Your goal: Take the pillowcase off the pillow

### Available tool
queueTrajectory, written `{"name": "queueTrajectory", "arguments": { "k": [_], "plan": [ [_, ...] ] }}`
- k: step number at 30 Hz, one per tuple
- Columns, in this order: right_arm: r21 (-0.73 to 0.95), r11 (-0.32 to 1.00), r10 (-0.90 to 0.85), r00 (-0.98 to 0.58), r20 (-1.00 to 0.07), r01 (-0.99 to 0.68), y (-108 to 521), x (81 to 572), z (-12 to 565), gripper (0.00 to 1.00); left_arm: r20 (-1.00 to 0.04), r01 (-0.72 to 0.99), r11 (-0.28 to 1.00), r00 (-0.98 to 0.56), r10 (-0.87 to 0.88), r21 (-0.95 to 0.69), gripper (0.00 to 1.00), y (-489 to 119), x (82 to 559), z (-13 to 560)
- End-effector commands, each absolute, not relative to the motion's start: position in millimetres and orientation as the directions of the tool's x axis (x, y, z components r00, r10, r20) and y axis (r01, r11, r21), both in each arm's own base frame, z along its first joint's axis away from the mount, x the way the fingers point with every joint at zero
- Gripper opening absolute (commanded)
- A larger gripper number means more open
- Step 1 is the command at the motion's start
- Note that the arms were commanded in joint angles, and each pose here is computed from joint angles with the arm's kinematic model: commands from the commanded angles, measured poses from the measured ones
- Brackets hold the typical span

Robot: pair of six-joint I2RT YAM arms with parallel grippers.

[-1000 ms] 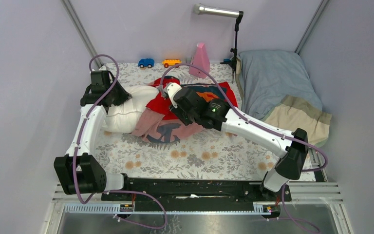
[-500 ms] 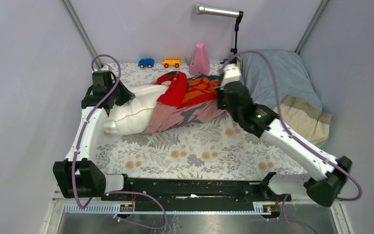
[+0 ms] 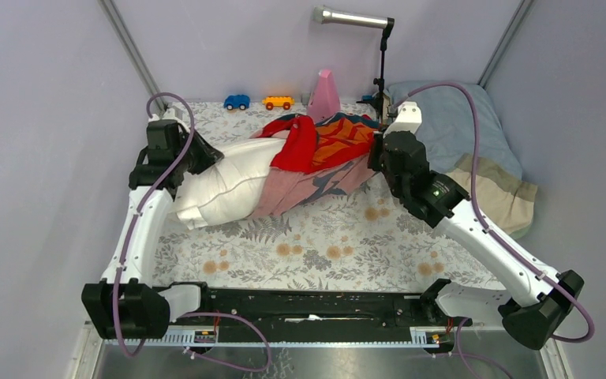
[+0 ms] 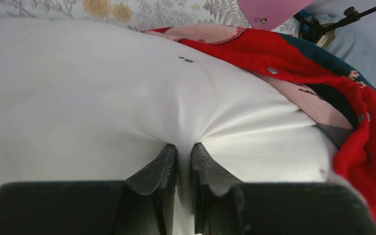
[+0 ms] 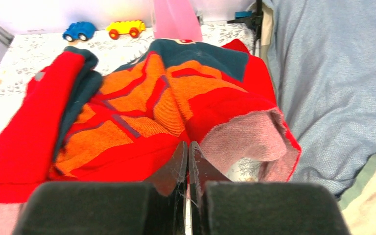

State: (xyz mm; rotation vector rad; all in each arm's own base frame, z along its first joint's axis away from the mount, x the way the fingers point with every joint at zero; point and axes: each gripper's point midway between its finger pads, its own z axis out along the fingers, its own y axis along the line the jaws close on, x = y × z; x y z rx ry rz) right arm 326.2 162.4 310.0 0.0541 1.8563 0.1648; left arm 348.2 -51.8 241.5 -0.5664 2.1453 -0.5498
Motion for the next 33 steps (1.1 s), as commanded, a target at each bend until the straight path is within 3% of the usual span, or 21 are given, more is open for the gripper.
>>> {"name": "queueTrajectory", "arguments": {
  "k": [1,6,7,11,12,15,19,24,29,31,32,33],
  "plan": [
    [0.318,0.947,0.316,-0.058,-0.947,-0.037,139.5,328.9,417.6,0.00,-0.757,-0.098,0.855,-0.420,-0.500,-0.510,0.18,-39.3,354.3,294.1],
    [0.322,0.943,0.322,-0.007,-0.947,-0.082,154.0,343.8,472.8,0.00,-0.793,-0.008,0.862,-0.388,-0.470,-0.507,0.29,-61.7,337.8,341.7],
    [0.313,0.947,0.314,-0.004,-0.949,-0.073,155.6,349.0,478.8,0.00,-0.795,0.010,0.857,-0.380,-0.473,-0.515,0.37,-64.4,334.2,350.2],
    [0.252,0.968,0.252,-0.034,-0.967,-0.004,165.4,378.8,482.1,0.00,-0.819,0.138,0.849,-0.380,-0.429,-0.509,0.94,-82.5,315.5,374.9],
    [0.240,0.971,0.240,-0.046,-0.970,0.003,168.1,384.6,480.0,0.00,-0.833,0.178,0.851,-0.376,-0.405,-0.494,0.98,-87.8,309.3,378.8],
    [0.216,0.976,0.215,-0.078,-0.974,-0.004,178.9,398.2,471.8,0.00,-0.874,0.228,0.887,-0.383,-0.298,-0.402,0.99,-100.1,295.8,373.8],
    [0.196,0.980,0.193,-0.117,-0.974,-0.015,191.7,412.7,461.0,0.00,-0.854,0.226,0.940,-0.509,-0.110,-0.256,0.99,-125.1,294.2,332.9],
    [0.171,0.985,0.167,-0.171,-0.971,-0.012,198.3,423.0,441.2,0.00,-0.827,0.313,0.928,-0.563,0.007,-0.204,0.99,-152.1,295.3,299.3],
    [0.151,0.988,0.143,-0.208,-0.968,-0.024,197.9,422.8,425.8,0.02,-0.765,0.167,0.983,-0.641,0.056,-0.069,0.98,-128.9,319.0,260.7],
    [0.140,0.990,0.131,-0.218,-0.967,-0.029,193.5,419.7,421.5,0.22,-0.745,0.153,0.987,-0.665,0.061,-0.056,0.87,-129.0,323.8,254.0],
    [0.126,0.991,0.114,-0.228,-0.967,-0.035,192.3,417.6,416.7,0.51,-0.740,0.152,0.986,-0.670,0.057,-0.062,0.75,-130.7,325.3,252.1],
    [0.112,0.992,0.098,-0.235,-0.967,-0.048,191.9,414.8,414.7,0.73,-0.739,0.153,0.986,-0.672,0.053,-0.068,0.62,-132.5,326.9,252.0]
  ]
}}
